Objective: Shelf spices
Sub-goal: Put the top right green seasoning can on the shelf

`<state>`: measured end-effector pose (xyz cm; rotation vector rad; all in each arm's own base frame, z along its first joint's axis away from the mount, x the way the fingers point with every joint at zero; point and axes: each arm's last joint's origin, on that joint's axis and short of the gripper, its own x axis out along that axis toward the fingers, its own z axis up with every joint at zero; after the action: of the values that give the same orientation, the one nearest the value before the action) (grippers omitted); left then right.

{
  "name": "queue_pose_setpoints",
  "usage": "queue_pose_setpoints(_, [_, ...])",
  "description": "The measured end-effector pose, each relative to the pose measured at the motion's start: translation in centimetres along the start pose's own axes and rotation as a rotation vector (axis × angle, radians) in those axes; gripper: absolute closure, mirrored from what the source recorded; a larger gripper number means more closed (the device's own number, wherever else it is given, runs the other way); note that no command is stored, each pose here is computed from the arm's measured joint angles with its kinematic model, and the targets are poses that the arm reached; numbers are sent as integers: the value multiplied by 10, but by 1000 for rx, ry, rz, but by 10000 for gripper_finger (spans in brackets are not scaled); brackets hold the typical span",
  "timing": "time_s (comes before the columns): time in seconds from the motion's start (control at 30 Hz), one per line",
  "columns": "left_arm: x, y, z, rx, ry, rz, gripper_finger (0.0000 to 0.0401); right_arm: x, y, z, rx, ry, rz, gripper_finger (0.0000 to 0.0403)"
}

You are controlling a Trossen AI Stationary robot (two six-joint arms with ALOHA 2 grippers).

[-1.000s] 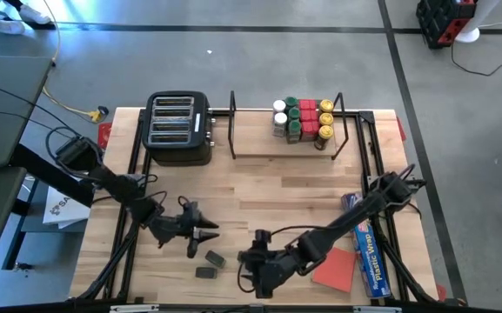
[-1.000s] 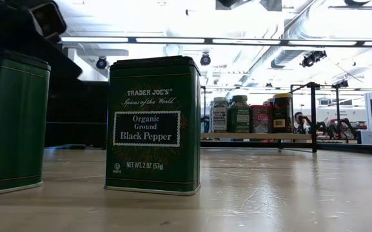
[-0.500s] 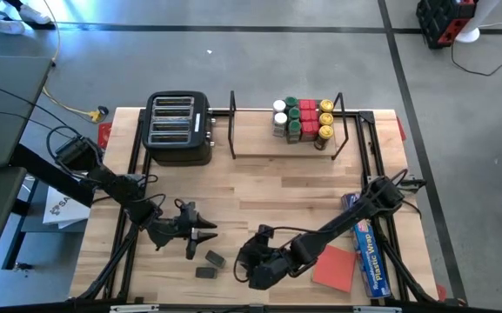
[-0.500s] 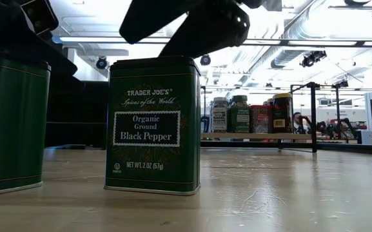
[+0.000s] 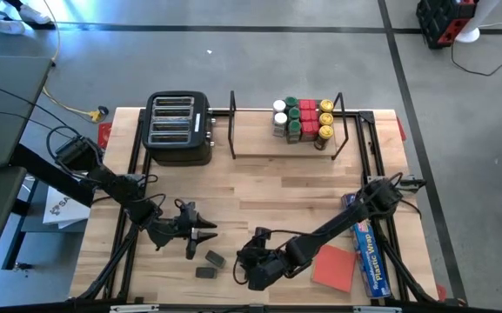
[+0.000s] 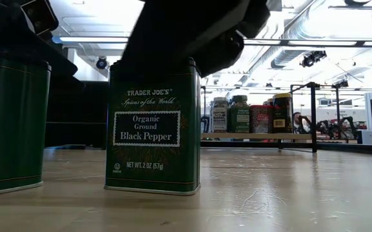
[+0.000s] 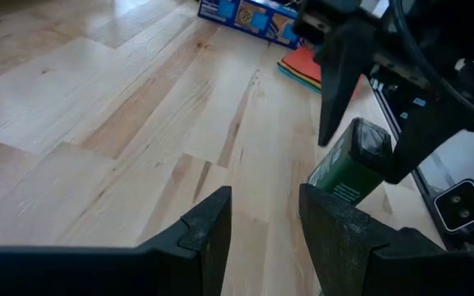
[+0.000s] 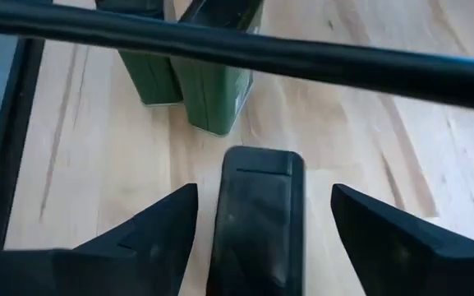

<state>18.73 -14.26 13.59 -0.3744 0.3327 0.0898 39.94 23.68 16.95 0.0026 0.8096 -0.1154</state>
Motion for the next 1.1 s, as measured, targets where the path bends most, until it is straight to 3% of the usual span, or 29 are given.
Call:
queue_pose_setpoints(0.4, [0,0,0,0,2,-2,263,7,6,-5,-9,-17,-10,286])
queue_pose_setpoints(0.6, [0,0,0,-1,0,-1,263,-20,-16,15,-20,-10,-58,293])
queue_pose_setpoints(0.83, [4,5,5,35,-29,37,263,-72,-102,70,-148,-19,-107,293])
queue_pose_setpoints(0.97, [7,10,13,64,-51,64,263,-90,-180,99,-195,-41,-132,293])
queue_pose_setpoints(1.1, [12,18,20,168,-82,136,263,-91,-266,113,-219,-63,-106,293])
